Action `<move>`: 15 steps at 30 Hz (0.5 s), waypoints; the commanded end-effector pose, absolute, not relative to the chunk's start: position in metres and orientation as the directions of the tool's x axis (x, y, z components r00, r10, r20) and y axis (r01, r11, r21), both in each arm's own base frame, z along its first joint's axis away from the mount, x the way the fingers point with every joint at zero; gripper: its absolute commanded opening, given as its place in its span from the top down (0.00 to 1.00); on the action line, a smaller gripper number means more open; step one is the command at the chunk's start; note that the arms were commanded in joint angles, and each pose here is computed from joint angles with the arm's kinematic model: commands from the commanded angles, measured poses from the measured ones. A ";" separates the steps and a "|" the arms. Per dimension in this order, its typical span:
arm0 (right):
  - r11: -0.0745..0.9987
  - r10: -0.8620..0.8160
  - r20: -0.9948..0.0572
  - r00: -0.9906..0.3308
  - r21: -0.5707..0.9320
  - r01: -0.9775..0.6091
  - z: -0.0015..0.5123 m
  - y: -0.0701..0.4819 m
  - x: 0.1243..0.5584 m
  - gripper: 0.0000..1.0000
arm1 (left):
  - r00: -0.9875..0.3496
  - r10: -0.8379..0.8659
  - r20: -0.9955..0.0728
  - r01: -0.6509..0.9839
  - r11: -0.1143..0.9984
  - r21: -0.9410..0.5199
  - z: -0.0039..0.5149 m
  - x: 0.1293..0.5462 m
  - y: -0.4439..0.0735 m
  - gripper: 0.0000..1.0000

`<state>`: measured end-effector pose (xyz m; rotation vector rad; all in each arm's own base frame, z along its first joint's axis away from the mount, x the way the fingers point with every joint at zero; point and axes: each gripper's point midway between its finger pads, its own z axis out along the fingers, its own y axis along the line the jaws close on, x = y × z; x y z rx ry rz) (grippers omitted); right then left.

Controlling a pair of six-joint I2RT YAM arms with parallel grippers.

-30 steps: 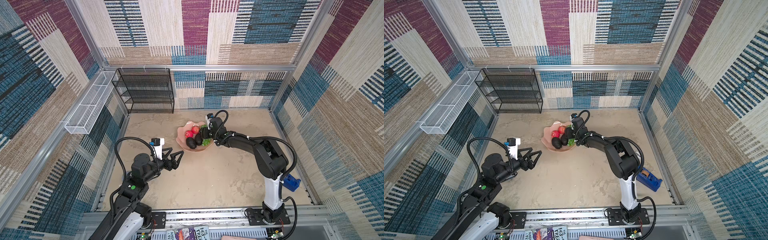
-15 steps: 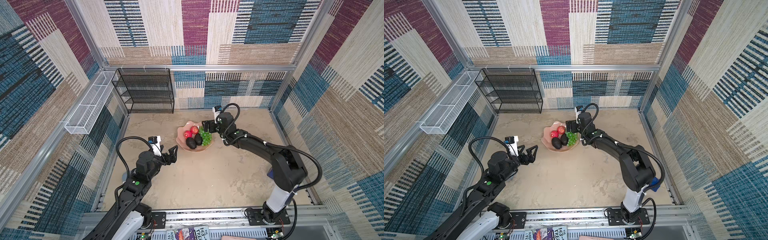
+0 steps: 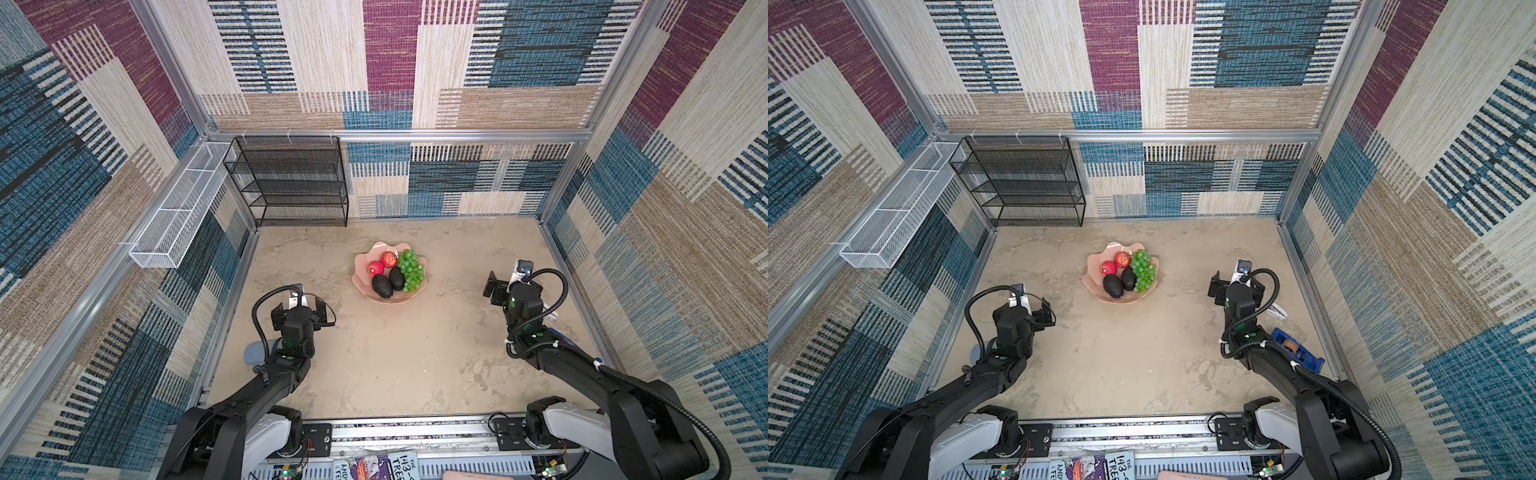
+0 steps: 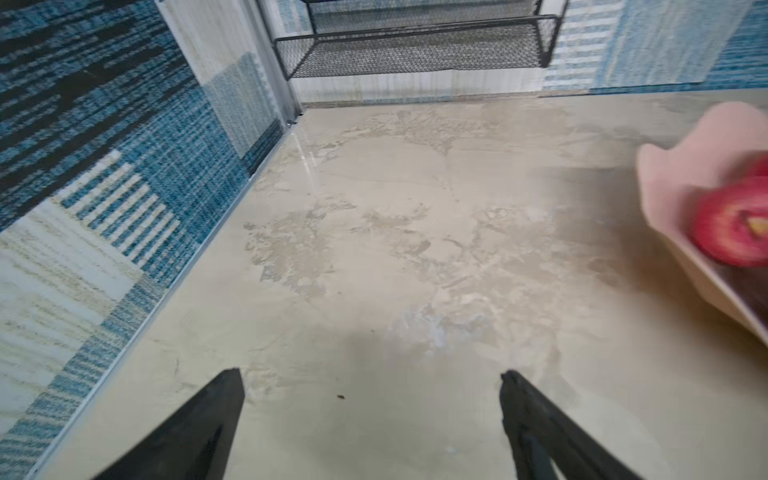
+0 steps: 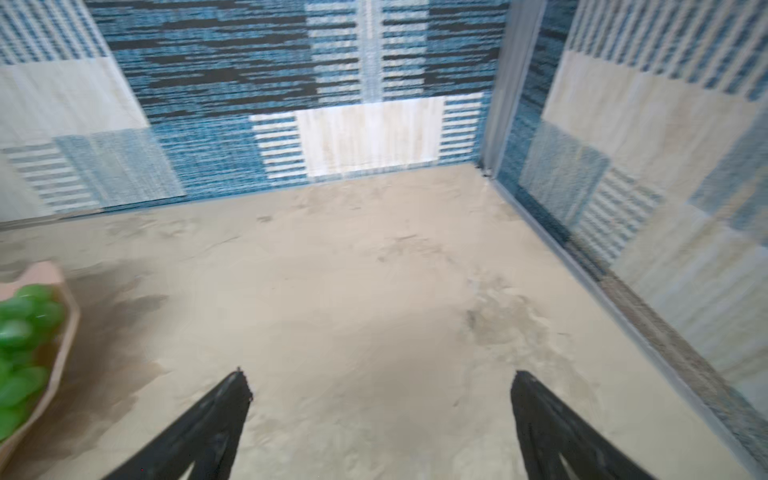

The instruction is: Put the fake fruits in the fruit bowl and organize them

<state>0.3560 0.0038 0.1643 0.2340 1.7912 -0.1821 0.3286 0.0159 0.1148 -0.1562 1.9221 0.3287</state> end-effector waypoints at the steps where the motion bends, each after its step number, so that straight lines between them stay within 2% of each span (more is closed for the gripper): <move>1: 0.943 0.040 -0.998 -0.043 0.024 0.333 0.195 -0.018 0.357 0.00 | -0.228 0.081 -0.970 -0.224 0.965 0.133 0.138 0.346 0.009 0.02; 5: 0.949 0.025 -1.000 -0.004 0.023 0.313 0.186 -0.025 0.360 0.00 | -0.214 0.097 -0.972 -0.216 0.966 0.144 0.130 0.359 0.010 0.01; 9: 0.985 0.009 -1.000 0.027 0.013 0.172 0.173 -0.013 0.359 0.00 | -0.193 0.111 -0.975 -0.209 0.966 0.151 0.113 0.379 0.013 0.01; 11: 0.995 -0.019 -0.999 0.032 -0.016 0.095 0.165 -0.001 0.357 0.00 | -0.304 0.052 -0.951 -0.211 0.970 0.120 0.103 0.380 0.018 0.01; 13: 0.999 -0.038 -0.999 0.032 -0.037 0.035 0.160 0.009 0.359 0.00 | -0.278 0.030 -0.960 -0.232 0.968 0.097 0.104 0.389 0.029 0.01; 15: 0.999 -0.031 -1.000 0.002 -0.031 -0.015 0.155 0.012 0.364 0.00 | -0.351 -0.005 -0.936 -0.222 0.972 0.078 0.098 0.393 0.031 0.01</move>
